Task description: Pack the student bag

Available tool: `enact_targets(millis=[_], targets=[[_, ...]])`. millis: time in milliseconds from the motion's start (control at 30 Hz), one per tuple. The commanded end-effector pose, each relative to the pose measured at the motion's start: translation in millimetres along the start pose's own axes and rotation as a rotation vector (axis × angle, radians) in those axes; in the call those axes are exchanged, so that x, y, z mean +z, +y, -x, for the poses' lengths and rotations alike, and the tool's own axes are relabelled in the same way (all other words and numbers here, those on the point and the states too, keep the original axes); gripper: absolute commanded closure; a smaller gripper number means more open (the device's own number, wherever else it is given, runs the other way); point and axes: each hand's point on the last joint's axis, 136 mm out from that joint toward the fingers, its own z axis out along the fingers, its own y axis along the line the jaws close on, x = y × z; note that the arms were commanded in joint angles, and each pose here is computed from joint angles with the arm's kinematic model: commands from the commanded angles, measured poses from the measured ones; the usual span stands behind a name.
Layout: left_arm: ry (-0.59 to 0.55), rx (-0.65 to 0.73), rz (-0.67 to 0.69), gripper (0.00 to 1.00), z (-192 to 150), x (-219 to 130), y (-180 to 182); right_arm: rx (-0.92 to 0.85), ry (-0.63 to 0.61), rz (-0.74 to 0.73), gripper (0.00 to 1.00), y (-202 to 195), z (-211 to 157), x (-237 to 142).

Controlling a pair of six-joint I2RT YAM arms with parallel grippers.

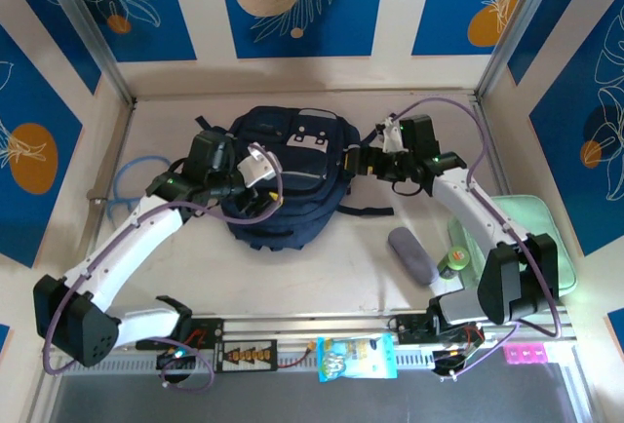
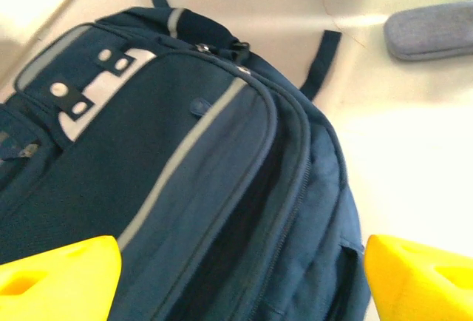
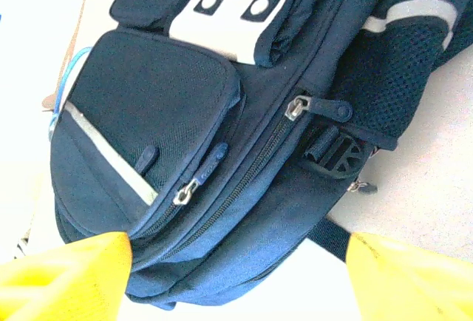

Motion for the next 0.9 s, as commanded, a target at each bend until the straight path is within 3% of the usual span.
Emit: enact_targets(millis=[0, 133, 300, 433, 500, 700, 767, 867], targets=[[0.018, 0.069, 0.049, 0.15, 3.6, 11.0, 14.6, -0.002, -0.023, 0.057, 0.19, 12.5, -1.4, 2.1], [0.128, 0.127, 0.01, 0.19, -10.5, 32.6, 23.2, -0.005, -0.033, 0.062, 0.18, 16.8, -0.4, 4.2], [0.251, 0.194, -0.046, 0.32, -24.8, 50.3, 30.4, 0.0, -0.024, 0.061, 0.18, 17.2, -2.2, 6.1], [0.288, 0.191, -0.238, 0.31, -32.8, 51.2, 3.5, 0.01, -0.014, 0.058, 0.18, 16.0, -5.7, 7.6], [0.313, 0.179, -0.262, 0.31, -37.1, 53.8, 2.0, 0.017, -0.011, 0.06, 0.18, 15.8, -7.1, 8.6], [0.296, 0.184, -0.194, 0.38, -39.0, 69.8, 15.8, 0.037, 0.004, 0.083, 0.19, 18.6, -9.0, 13.8], [0.293, 0.192, -0.178, 0.44, -39.3, 72.8, 19.2, 0.039, 0.005, 0.09, 0.19, 20.1, -8.3, 14.4], [0.301, 0.195, -0.155, 0.6, -39.8, 75.8, 24.9, 0.041, 0.003, 0.095, 0.19, 20.9, -7.4, 15.0]])
